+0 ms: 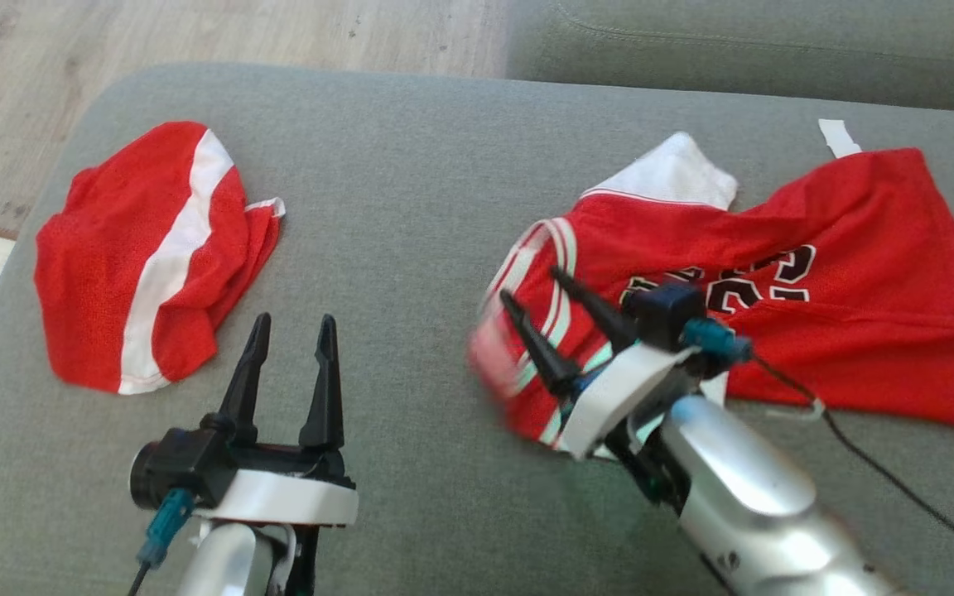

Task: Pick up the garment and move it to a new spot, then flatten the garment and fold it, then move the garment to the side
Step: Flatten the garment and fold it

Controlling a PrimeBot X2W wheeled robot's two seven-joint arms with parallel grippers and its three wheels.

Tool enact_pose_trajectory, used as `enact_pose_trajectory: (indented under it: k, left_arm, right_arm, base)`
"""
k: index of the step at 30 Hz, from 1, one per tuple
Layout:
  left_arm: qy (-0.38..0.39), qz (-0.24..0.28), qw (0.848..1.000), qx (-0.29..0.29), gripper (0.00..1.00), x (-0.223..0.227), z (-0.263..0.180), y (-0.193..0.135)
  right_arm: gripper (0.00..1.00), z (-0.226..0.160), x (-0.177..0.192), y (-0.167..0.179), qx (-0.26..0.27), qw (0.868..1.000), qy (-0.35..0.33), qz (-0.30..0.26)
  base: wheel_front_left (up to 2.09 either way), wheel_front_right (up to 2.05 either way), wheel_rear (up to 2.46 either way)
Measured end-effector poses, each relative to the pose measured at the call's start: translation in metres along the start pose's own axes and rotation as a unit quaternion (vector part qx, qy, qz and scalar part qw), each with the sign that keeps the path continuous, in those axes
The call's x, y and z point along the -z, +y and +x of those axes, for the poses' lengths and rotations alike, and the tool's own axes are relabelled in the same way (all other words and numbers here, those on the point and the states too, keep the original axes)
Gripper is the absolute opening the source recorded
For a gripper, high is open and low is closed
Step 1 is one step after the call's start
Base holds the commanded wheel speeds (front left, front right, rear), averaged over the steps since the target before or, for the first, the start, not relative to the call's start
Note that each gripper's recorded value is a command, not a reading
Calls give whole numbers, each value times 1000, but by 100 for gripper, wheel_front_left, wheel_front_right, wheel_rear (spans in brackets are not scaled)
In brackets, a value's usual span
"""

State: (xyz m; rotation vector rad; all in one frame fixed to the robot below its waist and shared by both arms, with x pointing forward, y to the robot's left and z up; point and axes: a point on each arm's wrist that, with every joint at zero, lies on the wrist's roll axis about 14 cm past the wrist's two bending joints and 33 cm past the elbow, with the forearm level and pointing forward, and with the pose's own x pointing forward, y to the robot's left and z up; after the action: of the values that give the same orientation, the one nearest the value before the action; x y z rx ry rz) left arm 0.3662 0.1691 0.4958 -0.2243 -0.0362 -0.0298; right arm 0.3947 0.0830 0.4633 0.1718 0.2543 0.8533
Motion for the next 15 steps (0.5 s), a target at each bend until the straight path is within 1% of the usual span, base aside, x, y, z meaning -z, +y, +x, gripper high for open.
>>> enact_pose_trajectory:
  k: [4, 7, 10, 15]
  left_arm:
    - [-2, -1, 1000, 5, 100, -1, 3, -3]
    - [-3, -2, 1000, 14, 100, -1, 6, -9]
    - [-6, -4, 1000, 24, 100, -3, 9, -15]
    - [-14, -5, 999, 40, 100, -8, 15, -26]
  right_arm:
    - [100, 0, -16, -20, 26, 999, -19, -7]
    - [100, -6, -26, -41, 59, 998, -36, -7]
    - [100, -18, -33, -66, 101, 994, -49, -7]
    - [100, -42, -42, -103, 163, 984, -62, -29]
  base:
    - [0, 0, 0]
    - [0, 0, 0]
    - [0, 0, 0]
    - [0, 0, 0]
